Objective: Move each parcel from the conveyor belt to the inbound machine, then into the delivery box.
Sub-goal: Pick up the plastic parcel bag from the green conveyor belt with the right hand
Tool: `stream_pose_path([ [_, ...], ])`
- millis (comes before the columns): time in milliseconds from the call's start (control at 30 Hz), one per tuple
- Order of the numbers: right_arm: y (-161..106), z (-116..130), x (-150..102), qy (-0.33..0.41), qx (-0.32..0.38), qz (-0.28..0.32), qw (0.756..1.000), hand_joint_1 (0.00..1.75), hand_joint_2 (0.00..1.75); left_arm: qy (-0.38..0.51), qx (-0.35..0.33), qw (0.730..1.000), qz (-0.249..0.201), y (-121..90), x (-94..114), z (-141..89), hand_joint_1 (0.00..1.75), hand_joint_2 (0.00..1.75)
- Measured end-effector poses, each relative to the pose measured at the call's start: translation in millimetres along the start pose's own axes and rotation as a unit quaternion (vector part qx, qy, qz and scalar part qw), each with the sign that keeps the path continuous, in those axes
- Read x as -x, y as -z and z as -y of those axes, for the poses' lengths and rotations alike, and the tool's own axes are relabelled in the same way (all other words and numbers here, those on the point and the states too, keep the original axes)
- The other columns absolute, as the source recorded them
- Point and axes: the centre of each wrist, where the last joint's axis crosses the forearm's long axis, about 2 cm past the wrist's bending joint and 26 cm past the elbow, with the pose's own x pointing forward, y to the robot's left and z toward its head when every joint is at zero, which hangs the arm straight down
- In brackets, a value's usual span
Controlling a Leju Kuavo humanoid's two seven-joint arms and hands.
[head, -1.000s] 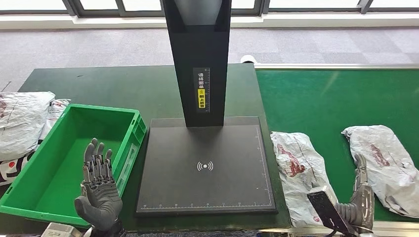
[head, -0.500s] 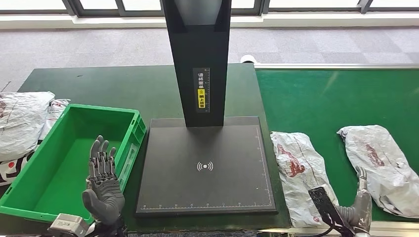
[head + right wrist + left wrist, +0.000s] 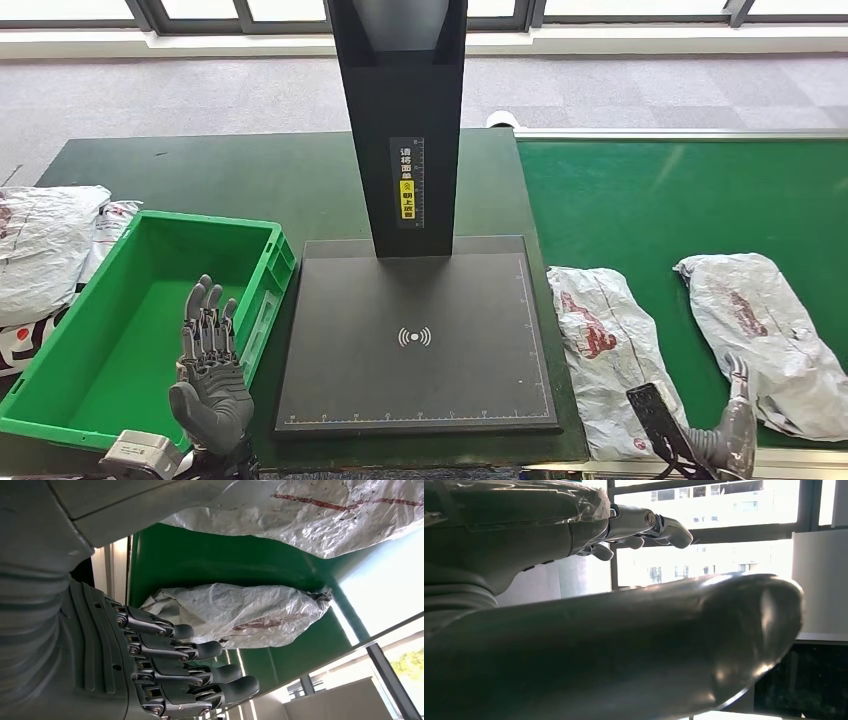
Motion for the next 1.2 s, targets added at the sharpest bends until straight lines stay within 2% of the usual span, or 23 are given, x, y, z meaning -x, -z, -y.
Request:
stream_pose_path([
  [267, -1, -2, 0, -0.005, -0.003, -0.005, 1.000, 0.00, 1.75, 0.000, 0.001, 1.000, -0.001, 0, 0, 0, 0.00, 0.00],
  [533, -2, -10, 2, -0.065, -0.029, -0.055, 0.996, 0.00, 1.75, -0.002, 0.005, 1.000, -0.008, 0, 0, 0, 0.00, 0.00],
  [667, 0, -14, 5, -0.065, -0.029, -0.067, 0.995, 0.00, 1.75, -0.005, 0.009, 1.000, -0.009, 1, 1, 1, 0.00, 0.00],
  [833, 28, -23, 3, -0.035, 0.008, -0.069, 0.997, 0.00, 1.75, -0.005, 0.005, 1.000, -0.002, 6, 2, 2, 0.00, 0.00],
  [1200, 64, -26, 8, -0.040, -0.008, -0.086, 0.995, 0.00, 1.75, -0.001, -0.002, 1.000, -0.002, 5, 1, 2, 0.00, 0.00],
])
